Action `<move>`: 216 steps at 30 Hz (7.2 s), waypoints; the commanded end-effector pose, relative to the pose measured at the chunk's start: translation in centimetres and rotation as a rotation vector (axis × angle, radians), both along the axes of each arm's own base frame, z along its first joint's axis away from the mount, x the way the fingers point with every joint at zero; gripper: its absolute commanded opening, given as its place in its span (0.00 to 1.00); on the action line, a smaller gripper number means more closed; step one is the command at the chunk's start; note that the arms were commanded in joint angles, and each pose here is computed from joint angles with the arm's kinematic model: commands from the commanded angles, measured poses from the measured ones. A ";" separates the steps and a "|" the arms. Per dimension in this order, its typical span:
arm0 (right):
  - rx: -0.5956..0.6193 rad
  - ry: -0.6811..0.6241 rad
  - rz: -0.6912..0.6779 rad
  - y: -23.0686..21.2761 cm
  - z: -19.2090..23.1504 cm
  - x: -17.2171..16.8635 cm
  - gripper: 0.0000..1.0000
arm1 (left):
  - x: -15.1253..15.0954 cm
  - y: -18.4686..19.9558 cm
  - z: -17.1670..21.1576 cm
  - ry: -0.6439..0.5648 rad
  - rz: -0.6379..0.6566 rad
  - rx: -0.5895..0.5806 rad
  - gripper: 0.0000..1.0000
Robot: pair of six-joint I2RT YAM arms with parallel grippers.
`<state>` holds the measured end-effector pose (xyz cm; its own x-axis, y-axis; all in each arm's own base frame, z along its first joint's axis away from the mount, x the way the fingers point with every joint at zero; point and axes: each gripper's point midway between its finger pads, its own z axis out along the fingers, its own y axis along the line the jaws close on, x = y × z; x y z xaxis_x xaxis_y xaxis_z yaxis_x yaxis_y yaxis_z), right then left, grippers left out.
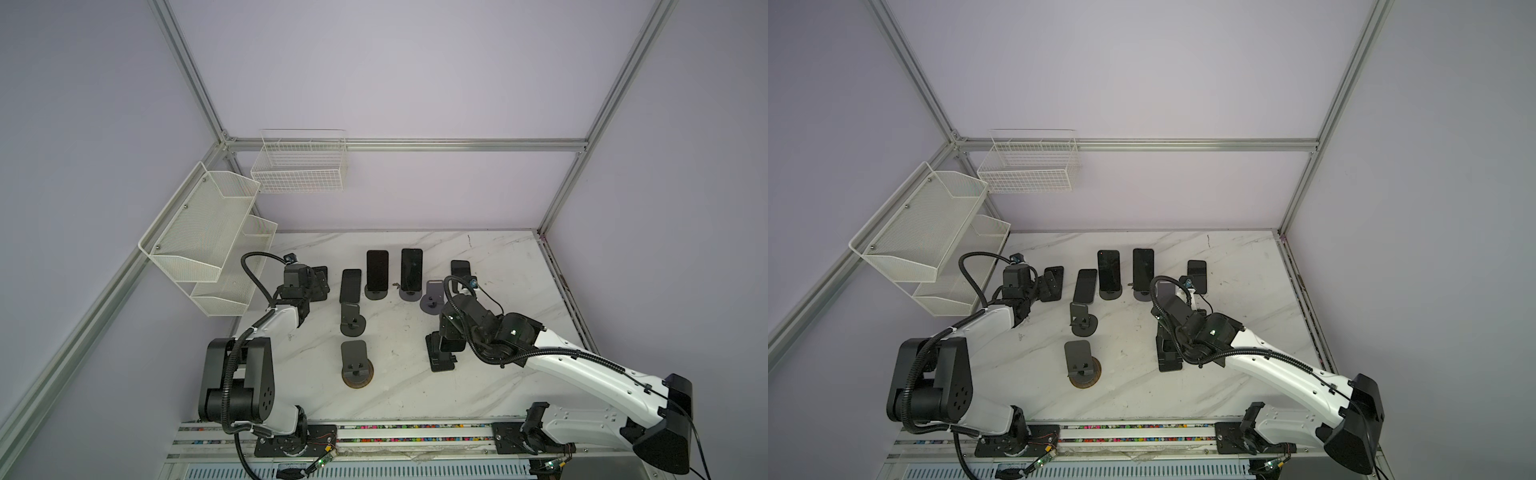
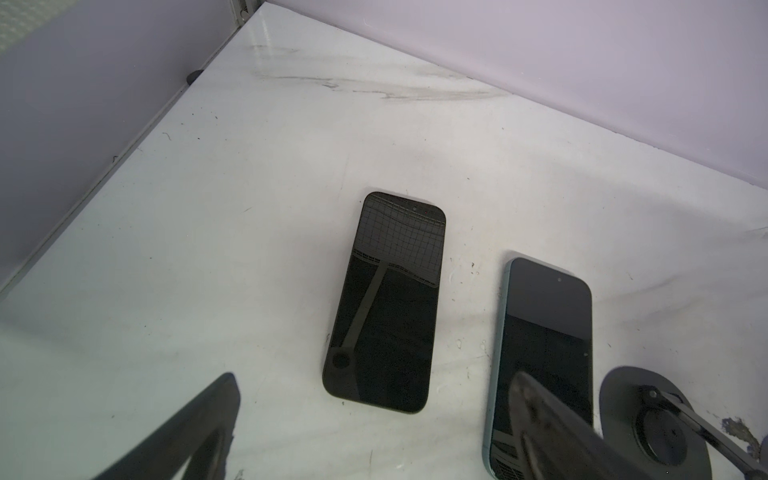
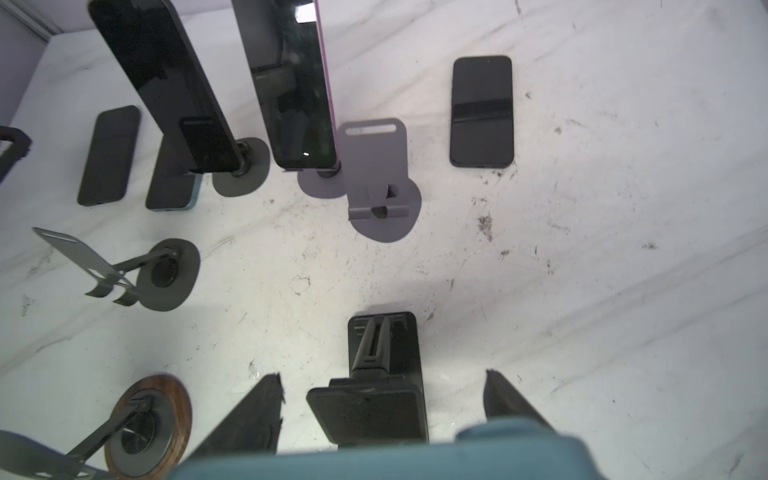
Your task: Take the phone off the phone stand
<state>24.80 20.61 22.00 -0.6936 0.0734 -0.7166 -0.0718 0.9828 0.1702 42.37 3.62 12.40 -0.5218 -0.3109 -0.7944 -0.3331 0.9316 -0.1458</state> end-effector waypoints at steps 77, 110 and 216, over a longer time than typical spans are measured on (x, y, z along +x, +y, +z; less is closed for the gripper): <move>-0.253 0.519 -0.093 -10.2 -22.5 8.8 0.75 | 0.2 1.0 -0.7 0.035 0.054 -0.002 1.00; -0.262 0.494 -0.121 -10.7 -23.7 8.8 0.80 | 0.1 0.9 -0.9 0.051 0.044 -0.009 1.00; 0.006 -0.336 -0.187 2.5 6.0 22.9 0.70 | 0.3 -0.1 -1.1 0.049 -0.014 -0.034 1.00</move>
<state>46.70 25.45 26.10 -0.4376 0.1468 -0.8871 0.0339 0.9886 0.1468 41.52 3.24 9.72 -0.5976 -0.3349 -0.7285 -0.3371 0.9293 -0.1506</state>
